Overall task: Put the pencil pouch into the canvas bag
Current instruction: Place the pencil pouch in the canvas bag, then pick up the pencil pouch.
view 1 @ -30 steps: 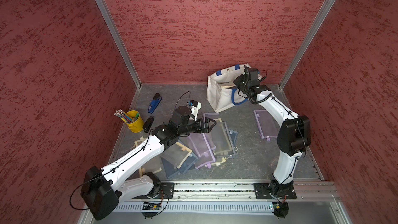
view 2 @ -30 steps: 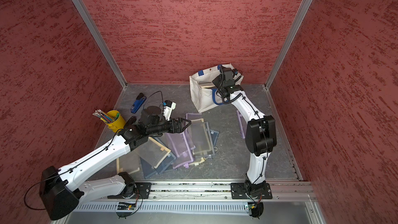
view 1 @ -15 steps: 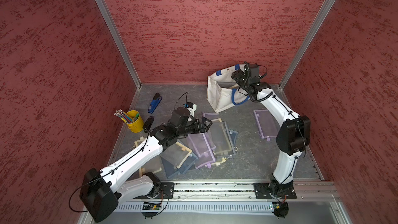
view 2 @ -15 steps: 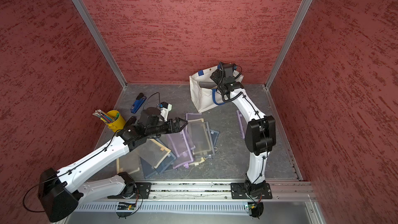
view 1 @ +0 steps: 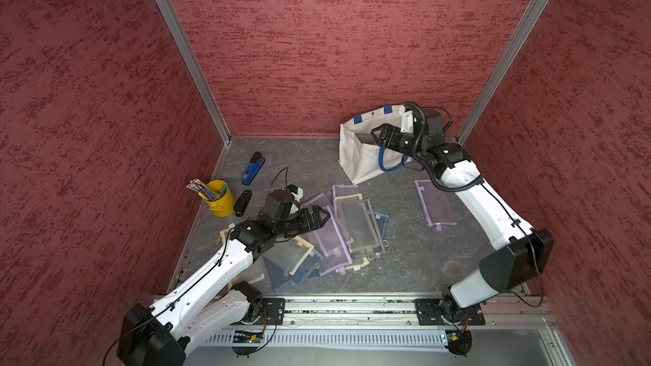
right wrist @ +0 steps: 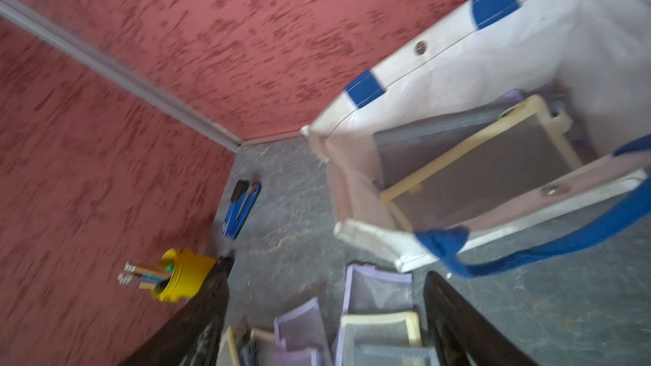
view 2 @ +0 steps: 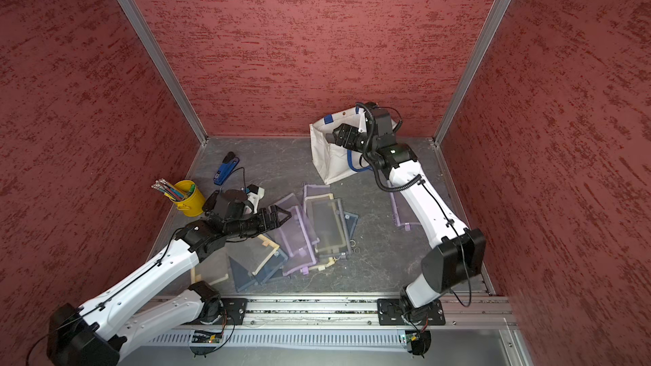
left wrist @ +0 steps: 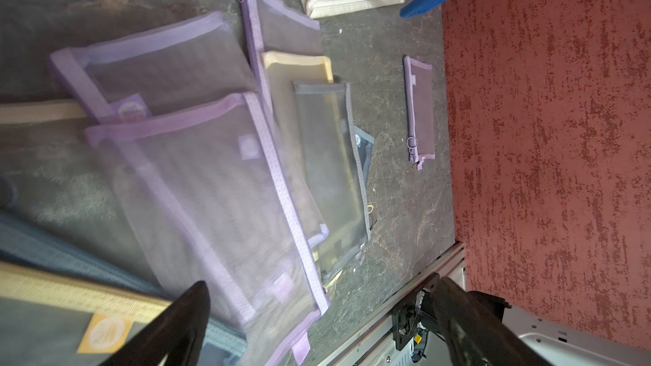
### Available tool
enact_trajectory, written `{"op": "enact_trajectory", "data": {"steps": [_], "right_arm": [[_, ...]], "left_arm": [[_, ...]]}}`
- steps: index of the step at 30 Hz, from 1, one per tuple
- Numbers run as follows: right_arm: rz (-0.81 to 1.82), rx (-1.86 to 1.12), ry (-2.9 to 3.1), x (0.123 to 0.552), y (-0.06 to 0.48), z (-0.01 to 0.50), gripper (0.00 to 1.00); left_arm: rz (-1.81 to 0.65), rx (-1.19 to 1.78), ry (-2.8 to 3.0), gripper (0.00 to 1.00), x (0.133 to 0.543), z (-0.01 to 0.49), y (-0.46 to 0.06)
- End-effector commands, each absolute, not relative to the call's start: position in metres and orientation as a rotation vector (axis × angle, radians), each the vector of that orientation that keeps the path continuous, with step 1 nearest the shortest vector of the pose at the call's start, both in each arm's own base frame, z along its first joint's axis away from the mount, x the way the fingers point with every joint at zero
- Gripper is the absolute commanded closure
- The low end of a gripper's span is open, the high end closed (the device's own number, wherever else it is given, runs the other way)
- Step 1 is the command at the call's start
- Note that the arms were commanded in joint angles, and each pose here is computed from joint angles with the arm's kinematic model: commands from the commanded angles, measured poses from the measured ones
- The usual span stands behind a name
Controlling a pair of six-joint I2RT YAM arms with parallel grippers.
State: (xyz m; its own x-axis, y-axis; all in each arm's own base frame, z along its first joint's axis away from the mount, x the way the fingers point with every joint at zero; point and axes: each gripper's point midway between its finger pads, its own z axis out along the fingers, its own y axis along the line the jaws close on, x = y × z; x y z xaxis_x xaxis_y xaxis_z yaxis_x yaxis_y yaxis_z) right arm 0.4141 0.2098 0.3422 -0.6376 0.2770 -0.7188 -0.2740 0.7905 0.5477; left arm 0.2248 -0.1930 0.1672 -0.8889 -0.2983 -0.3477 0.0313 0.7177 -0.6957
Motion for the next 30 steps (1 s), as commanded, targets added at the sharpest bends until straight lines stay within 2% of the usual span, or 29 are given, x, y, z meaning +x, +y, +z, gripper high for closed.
{"op": "enact_trajectory", "data": {"steps": [1,9,17,25,30], "right_arm": [[0.886,-0.214,2.211,0.358,0.229,0.312,0.12],[1.144,-0.475,2.303,0.275,0.265,0.248,0.11],[1.250,-0.645,2.436,0.242,0.312,0.184,0.14],[1.275,-0.674,2.512,0.241,0.344,0.143,0.20],[1.237,-0.631,2.560,0.251,0.353,0.118,0.27]], "left_arm": [[-1.051,-0.208,2.541,0.00,0.204,0.157,-0.186],[-1.078,-0.273,2.572,0.00,0.185,0.139,-0.177],[-1.098,-0.359,2.584,0.01,0.176,0.114,-0.172],[-1.062,-0.459,2.559,0.14,0.170,0.099,-0.157],[-1.098,-0.460,2.506,0.28,0.178,0.106,-0.154]]}}
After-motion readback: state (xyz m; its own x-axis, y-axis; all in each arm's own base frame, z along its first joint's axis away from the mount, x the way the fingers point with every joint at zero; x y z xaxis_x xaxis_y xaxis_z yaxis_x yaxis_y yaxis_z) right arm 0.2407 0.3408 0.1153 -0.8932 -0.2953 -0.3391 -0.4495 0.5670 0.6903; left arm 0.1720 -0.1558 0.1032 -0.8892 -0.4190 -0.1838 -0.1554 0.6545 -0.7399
